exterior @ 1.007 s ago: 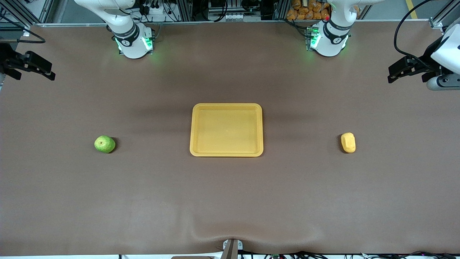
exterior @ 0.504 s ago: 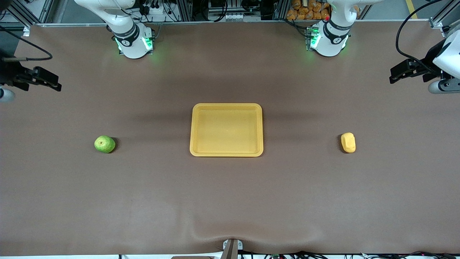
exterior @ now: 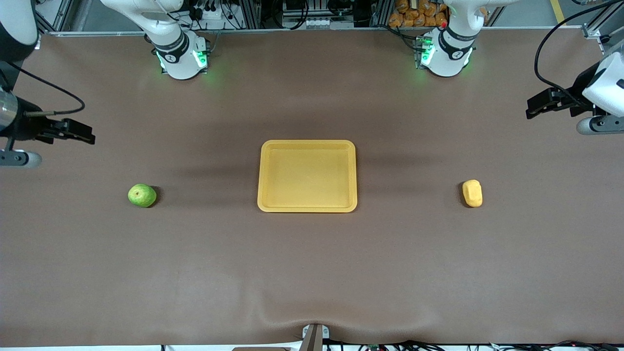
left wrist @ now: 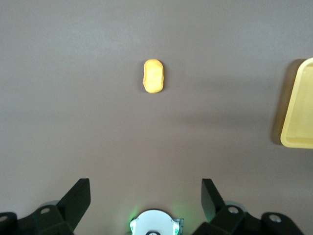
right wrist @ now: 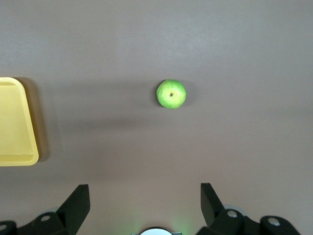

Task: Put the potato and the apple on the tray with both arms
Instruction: 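Lower the right gripper toward the apple while the left gripper nears the potato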

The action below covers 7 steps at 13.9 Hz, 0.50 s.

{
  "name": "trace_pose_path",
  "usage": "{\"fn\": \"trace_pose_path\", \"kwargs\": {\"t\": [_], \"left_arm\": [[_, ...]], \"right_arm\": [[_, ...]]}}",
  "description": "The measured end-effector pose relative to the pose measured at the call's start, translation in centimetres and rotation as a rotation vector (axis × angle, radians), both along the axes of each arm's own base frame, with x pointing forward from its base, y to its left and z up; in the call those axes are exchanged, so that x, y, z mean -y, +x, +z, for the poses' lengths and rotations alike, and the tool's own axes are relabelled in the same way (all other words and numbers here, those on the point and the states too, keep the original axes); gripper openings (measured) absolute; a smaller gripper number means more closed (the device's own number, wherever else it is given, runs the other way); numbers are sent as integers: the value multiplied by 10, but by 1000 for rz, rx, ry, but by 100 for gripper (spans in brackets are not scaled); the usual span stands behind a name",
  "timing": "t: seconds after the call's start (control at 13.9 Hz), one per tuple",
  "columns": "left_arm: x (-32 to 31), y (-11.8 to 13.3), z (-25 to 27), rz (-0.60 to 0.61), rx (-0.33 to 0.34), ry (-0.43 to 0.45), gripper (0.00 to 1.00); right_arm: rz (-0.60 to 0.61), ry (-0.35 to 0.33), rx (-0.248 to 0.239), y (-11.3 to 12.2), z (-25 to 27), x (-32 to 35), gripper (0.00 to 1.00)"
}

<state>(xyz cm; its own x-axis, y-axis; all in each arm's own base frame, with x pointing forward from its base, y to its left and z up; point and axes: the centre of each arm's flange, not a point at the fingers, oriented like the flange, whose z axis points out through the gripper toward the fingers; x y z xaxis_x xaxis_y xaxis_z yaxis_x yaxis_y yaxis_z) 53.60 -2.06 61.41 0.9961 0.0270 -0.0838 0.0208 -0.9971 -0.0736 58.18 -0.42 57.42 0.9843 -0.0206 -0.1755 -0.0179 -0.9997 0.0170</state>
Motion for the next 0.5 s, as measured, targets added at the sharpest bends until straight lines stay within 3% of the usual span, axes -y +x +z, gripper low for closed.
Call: {"fn": "trace_pose_path", "kwargs": {"t": [0.5], "left_arm": [[-1, 11, -9, -1, 31, -3, 100]], "right_arm": [[-15, 4, -36, 32, -62, 11, 100]]}}
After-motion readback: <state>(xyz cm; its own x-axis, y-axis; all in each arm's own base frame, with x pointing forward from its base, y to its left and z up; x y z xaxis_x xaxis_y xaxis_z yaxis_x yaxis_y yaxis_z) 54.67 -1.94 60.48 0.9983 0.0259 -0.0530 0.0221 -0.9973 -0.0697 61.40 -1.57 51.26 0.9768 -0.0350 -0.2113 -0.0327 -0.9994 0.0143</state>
